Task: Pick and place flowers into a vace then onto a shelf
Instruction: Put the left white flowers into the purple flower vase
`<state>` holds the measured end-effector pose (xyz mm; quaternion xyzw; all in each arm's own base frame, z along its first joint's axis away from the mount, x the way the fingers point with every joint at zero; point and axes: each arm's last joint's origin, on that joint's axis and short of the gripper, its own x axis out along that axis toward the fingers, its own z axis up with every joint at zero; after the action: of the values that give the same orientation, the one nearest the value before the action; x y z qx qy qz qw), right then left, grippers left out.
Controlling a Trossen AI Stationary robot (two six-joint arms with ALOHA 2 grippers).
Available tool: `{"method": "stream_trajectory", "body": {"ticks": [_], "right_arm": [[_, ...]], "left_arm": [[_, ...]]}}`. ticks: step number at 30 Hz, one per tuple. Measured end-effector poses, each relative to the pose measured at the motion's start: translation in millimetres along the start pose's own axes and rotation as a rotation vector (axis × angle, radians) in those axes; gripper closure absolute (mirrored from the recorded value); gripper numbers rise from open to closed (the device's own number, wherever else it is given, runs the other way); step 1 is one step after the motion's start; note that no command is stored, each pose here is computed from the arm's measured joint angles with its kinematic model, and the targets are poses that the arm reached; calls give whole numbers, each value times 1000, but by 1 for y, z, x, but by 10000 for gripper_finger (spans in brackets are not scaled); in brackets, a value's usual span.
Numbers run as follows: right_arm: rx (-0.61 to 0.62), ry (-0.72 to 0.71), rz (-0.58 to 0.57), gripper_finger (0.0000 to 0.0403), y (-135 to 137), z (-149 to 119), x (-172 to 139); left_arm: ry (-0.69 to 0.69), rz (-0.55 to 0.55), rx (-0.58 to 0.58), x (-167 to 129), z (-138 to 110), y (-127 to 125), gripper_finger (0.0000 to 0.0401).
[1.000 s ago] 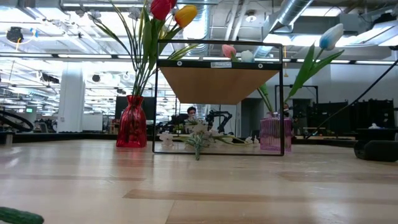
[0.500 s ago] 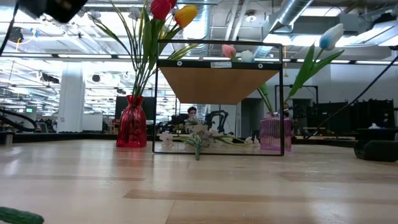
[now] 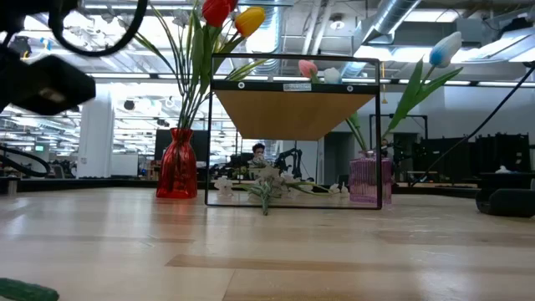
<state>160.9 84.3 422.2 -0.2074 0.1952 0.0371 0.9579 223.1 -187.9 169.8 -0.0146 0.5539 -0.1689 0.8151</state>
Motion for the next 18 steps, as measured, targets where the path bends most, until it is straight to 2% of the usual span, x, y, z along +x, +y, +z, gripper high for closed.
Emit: {"method": "stream_trajectory", "body": {"ticks": [4,8,11,18], "right_arm": [[-3,6,1,332,1,0,1],[-6,9,2,332,1,-1,1],[-5,8,2,332,0,-1,0],[-19,32,7,332,1,-3,0]], "left_arm": [[-48,-58,-36,11,5,-8,234],[-100,-123,-63,10,8,-19,234],[-90,-163,-88,9,5,-26,234],[-75,-144,-184,10,1,-30,234]]}}
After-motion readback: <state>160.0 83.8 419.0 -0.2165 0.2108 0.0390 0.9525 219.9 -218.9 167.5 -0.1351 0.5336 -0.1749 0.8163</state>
